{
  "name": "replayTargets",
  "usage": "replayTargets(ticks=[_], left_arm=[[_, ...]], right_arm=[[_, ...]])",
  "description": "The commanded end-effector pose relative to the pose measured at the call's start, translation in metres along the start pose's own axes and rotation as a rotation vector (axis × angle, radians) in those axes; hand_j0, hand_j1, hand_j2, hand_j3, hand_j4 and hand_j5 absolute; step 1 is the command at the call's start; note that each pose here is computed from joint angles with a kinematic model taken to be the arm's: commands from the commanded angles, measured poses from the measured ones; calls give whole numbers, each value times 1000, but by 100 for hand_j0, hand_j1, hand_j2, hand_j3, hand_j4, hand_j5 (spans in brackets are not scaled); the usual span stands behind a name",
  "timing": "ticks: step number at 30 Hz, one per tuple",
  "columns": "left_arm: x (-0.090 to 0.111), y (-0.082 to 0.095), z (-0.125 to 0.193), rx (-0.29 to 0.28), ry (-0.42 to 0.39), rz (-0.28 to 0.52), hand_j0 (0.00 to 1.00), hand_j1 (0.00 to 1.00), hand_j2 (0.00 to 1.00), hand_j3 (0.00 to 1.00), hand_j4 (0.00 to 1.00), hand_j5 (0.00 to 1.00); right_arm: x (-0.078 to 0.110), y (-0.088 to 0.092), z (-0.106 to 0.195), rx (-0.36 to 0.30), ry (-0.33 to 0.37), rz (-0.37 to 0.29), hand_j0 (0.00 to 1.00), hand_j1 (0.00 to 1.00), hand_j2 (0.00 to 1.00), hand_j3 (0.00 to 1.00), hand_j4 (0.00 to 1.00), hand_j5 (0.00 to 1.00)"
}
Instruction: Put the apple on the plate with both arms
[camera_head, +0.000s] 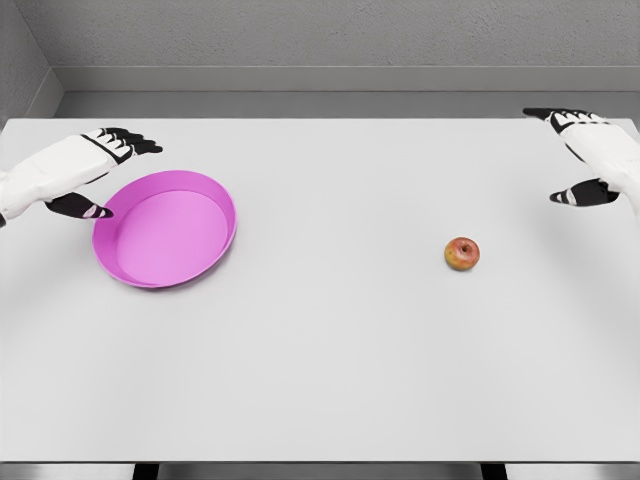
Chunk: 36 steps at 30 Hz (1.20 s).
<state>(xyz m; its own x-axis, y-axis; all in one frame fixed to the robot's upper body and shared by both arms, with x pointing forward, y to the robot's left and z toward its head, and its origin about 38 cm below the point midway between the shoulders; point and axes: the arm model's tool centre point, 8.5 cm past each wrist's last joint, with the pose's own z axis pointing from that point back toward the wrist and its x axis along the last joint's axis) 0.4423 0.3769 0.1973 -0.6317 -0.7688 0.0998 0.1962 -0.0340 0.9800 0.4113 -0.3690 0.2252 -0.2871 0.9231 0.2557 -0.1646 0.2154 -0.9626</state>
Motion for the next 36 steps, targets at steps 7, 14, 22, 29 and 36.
replayTargets(ticks=[7, 14, 22, 29, 36], left_arm=[[-1, 1, 1, -11, 2, 3, 100, 100, 100, 100, 100, 100], [-3, 2, 3, -13, 9, -1, 100, 100, 100, 100, 100, 100], [-3, 1, 3, -20, 10, -10, 100, 100, 100, 100, 100, 100], [-3, 1, 3, -20, 10, -10, 100, 100, 100, 100, 100, 100], [-2, 0, 2, -21, 7, -9, 100, 100, 100, 100, 100, 100]], right_arm=[[7, -1, 5, 30, -45, 24, 100, 100, 100, 100, 100, 100], [25, 43, 1, 288, -93, 17, 100, 100, 100, 100, 100, 100], [55, 36, -9, 558, -179, 74, 100, 100, 100, 100, 100, 100], [71, 35, -28, 565, -206, 71, 100, 100, 100, 100, 100, 100], [69, 62, -39, 628, -193, 51, 100, 100, 100, 100, 100, 100]])
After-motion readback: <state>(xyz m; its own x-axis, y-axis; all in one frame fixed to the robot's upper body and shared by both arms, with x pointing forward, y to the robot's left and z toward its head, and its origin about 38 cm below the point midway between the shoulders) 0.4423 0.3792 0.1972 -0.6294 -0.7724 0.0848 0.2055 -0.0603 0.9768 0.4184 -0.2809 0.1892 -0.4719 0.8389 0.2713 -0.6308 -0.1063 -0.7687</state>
